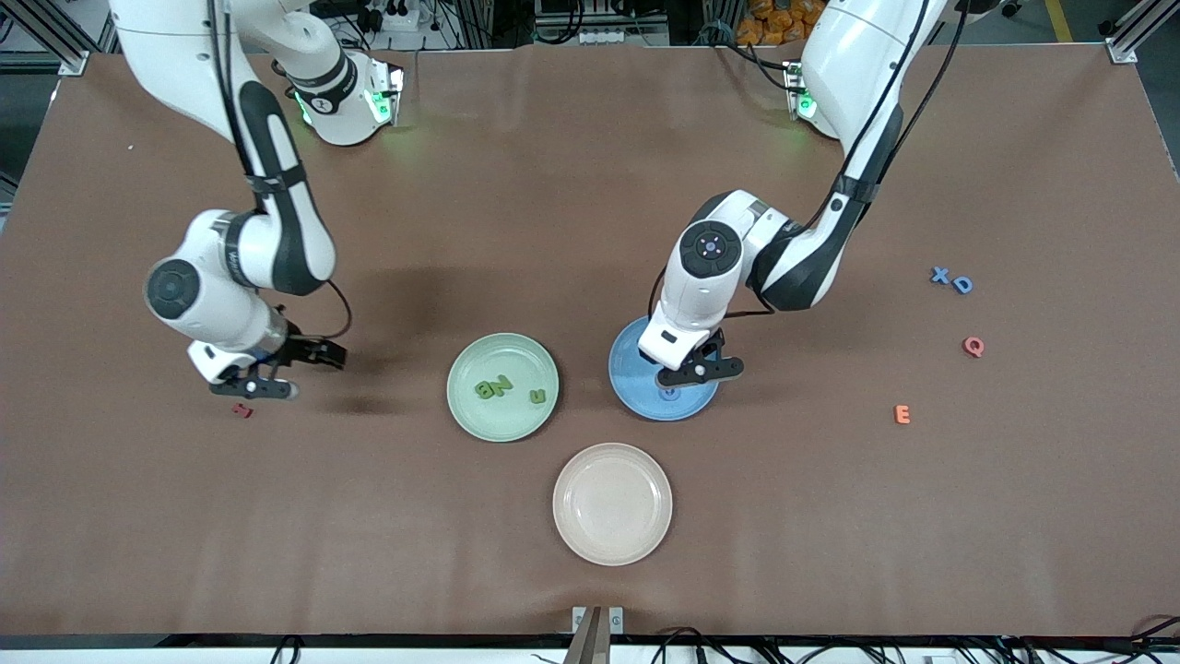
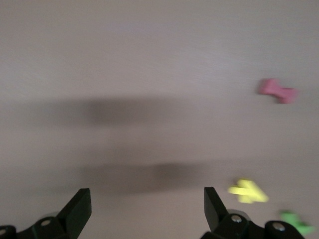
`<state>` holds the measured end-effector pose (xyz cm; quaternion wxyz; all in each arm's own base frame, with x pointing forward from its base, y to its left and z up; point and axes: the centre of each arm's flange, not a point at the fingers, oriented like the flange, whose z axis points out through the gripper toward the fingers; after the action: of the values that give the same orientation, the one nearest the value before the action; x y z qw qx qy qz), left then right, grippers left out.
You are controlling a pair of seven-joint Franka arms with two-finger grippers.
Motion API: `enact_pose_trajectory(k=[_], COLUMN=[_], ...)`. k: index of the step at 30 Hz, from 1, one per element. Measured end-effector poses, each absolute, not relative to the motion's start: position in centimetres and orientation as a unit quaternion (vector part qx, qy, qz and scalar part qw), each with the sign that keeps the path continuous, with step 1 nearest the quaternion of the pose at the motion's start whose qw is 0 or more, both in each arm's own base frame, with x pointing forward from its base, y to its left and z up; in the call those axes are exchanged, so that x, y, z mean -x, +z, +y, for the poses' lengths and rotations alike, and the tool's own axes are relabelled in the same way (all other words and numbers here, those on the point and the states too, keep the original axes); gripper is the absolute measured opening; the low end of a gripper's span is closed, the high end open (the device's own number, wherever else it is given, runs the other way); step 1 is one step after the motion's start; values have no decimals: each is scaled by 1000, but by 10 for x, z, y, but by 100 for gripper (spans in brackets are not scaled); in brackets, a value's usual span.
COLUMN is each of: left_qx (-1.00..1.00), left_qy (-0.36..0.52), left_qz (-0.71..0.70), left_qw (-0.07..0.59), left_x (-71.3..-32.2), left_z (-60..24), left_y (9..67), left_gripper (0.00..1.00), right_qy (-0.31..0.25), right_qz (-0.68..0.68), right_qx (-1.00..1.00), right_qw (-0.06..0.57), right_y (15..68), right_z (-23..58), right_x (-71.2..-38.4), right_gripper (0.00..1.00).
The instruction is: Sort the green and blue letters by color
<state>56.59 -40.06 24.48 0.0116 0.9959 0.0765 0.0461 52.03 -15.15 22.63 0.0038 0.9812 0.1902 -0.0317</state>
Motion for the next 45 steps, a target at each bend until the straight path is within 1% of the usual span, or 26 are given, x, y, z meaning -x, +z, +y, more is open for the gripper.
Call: enact_pose_trajectory(k=[1, 3, 4, 12, 18, 20, 26, 27, 40, 41, 43, 45], left_qx=[-996, -996, -996, -996, -997, -998, -999, -999, -997, -997, -996, -996], left_qy=[46, 46, 47, 52, 50, 46, 39, 37, 29, 26, 20, 15], left_qz=[76, 76, 76, 73, 58, 46, 13, 8, -45, -50, -59, -70], left_qw=[12, 12, 12, 7, -3, -10, -36, -38, -52, -53, -56, -58], left_x=[-566, -566, -566, -570, -576, -575, -573, -573, -579, -579, -579, -579], left_z=[-401, -400, -400, -395, -375, -364, -328, -322, -227, -219, -200, -181], left_y=[245, 245, 245, 246, 244, 241, 235, 236, 264, 264, 263, 262], left_gripper=[71, 80, 81, 80, 80, 80, 80, 80, 80, 80, 80, 80], right_qy=[-32, -33, -34, -39, -41, -40, -44, -44, -27, -27, -27, -28], right_qz=[191, 194, 195, 205, 206, 205, 202, 200, 183, 183, 183, 184], right_qx=[-981, -981, -980, -978, -977, -978, -978, -978, -983, -983, -983, -983], right_qw=[4, 5, 5, 12, 21, 25, 26, 26, 7, 7, 7, 7], right_y=[226, 224, 223, 208, 197, 195, 189, 189, 180, 179, 178, 178], right_z=[-153, -153, -152, -141, -142, -143, -145, -146, -147, -147, -148, -147], right_x=[-520, -520, -520, -520, -515, -513, -505, -504, -495, -495, -494, -494], right_gripper=[100, 100, 100, 100, 100, 99, 99, 97, 93, 90, 81, 79])
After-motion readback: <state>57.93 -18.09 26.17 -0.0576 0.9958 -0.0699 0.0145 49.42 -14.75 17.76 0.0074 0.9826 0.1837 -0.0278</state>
